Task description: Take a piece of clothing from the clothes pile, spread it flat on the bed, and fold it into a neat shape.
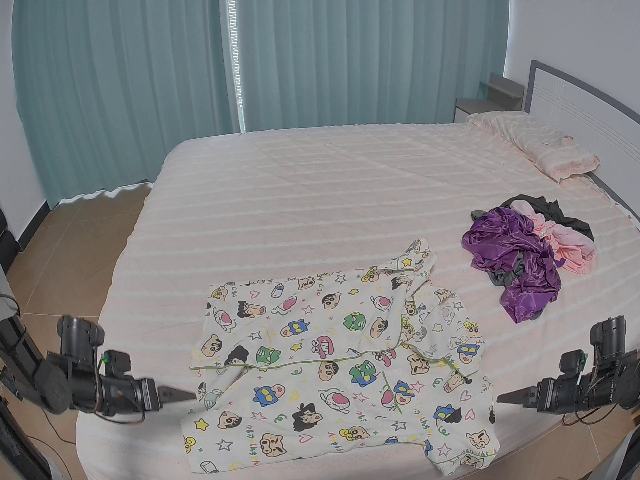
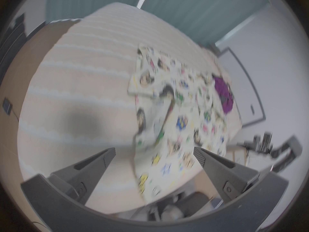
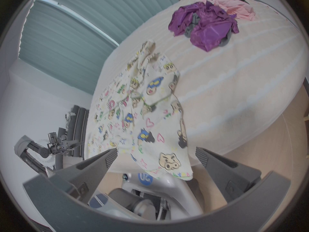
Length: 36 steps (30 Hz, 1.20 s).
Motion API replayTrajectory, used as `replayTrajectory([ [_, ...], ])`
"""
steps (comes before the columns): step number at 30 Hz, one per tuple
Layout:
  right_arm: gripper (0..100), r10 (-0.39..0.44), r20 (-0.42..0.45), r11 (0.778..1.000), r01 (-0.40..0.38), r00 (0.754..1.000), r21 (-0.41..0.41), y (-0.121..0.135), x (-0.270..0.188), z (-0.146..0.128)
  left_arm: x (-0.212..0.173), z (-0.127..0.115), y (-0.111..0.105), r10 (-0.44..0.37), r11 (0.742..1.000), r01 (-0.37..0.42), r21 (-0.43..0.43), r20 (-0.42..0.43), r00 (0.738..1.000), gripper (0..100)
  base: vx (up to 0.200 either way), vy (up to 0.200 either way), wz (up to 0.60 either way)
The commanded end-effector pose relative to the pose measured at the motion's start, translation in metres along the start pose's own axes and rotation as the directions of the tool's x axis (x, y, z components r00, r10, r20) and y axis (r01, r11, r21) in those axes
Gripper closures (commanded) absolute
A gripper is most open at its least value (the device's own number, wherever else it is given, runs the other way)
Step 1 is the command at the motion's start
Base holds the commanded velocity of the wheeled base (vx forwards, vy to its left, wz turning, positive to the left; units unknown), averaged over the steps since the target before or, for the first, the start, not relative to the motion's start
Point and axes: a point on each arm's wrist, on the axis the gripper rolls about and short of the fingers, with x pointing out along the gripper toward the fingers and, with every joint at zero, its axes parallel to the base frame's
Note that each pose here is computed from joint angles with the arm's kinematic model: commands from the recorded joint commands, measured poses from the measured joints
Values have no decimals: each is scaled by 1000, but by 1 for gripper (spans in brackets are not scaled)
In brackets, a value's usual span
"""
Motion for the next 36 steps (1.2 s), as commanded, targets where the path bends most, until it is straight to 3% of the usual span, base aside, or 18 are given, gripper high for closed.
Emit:
replayTrajectory([
  [1,0,97,100,995,-98,990,4,24,-5,25,23,61,-25,-78,997,81,-17,136,988,0,0,0,0],
  [4,0,107,94,994,-107,990,4,27,-2,27,39,74,-23,-47,998,51,-24,150,988,0,0,0,0],
  [8,0,125,109,992,-127,986,6,32,1,35,85,108,-18,23,998,-11,-60,209,978,0,0,0,0],
  [14,0,132,124,990,-137,983,28,32,4,39,130,138,-16,37,993,-10,-116,234,972,0,0,0,0],
  [16,0,132,124,990,-137,983,28,32,4,39,130,138,-16,37,993,-10,-116,234,972,0,0,0,0],
  [19,0,118,127,992,-124,985,35,30,7,37,150,162,-17,44,985,-5,-173,222,974,0,0,0,0],
  [29,0,112,131,993,-117,985,31,31,7,37,182,181,-5,59,986,-13,-169,270,961,0,0,0,0],
  [36,0,57,148,997,-64,987,45,28,5,32,197,184,2,70,986,-27,-165,263,962,0,0,0,0],
])
